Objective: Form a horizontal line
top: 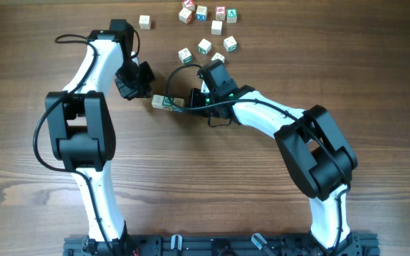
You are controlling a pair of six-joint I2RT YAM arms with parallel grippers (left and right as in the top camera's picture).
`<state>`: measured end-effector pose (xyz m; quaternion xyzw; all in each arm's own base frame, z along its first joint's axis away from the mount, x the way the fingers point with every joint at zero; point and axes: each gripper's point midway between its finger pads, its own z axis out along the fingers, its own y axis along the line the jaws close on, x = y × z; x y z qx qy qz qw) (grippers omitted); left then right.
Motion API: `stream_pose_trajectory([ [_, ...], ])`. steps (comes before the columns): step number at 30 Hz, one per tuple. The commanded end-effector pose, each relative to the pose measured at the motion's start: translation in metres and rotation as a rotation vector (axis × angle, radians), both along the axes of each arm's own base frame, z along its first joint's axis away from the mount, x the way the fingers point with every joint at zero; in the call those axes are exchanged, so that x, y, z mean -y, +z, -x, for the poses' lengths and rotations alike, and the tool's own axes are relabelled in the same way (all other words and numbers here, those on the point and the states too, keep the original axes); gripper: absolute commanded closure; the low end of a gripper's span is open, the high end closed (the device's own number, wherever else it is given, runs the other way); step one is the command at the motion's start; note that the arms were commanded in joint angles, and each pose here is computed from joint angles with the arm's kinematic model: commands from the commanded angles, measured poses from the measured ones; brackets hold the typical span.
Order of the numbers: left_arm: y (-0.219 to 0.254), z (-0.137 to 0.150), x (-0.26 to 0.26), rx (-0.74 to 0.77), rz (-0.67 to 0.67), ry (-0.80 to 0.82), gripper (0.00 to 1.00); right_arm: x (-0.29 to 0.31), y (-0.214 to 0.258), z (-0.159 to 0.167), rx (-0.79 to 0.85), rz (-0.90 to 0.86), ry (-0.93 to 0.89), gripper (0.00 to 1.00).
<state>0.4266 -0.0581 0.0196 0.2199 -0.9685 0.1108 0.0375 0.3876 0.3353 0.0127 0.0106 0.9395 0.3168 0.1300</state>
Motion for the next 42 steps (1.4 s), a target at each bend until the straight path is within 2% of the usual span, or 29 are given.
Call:
stream_pose_trajectory([
  [1,-0.006,-0.002,0.001,0.002,0.008,-0.021,0.96,0.006,-0.017,0.003,-0.024,0.034,-0.014,0.95],
  [6,-0.010,-0.004,0.002,0.015,0.009,-0.022,0.96,0.006,-0.017,0.003,-0.024,0.034,-0.014,0.96],
  [13,-0.025,0.009,0.001,-0.022,0.008,-0.021,0.96,0.006,-0.017,0.003,-0.024,0.034,-0.014,0.96],
  [42,-0.024,0.021,0.005,-0.072,0.030,-0.018,0.96,-0.001,-0.011,-0.001,-0.001,-0.003,-0.001,0.95],
])
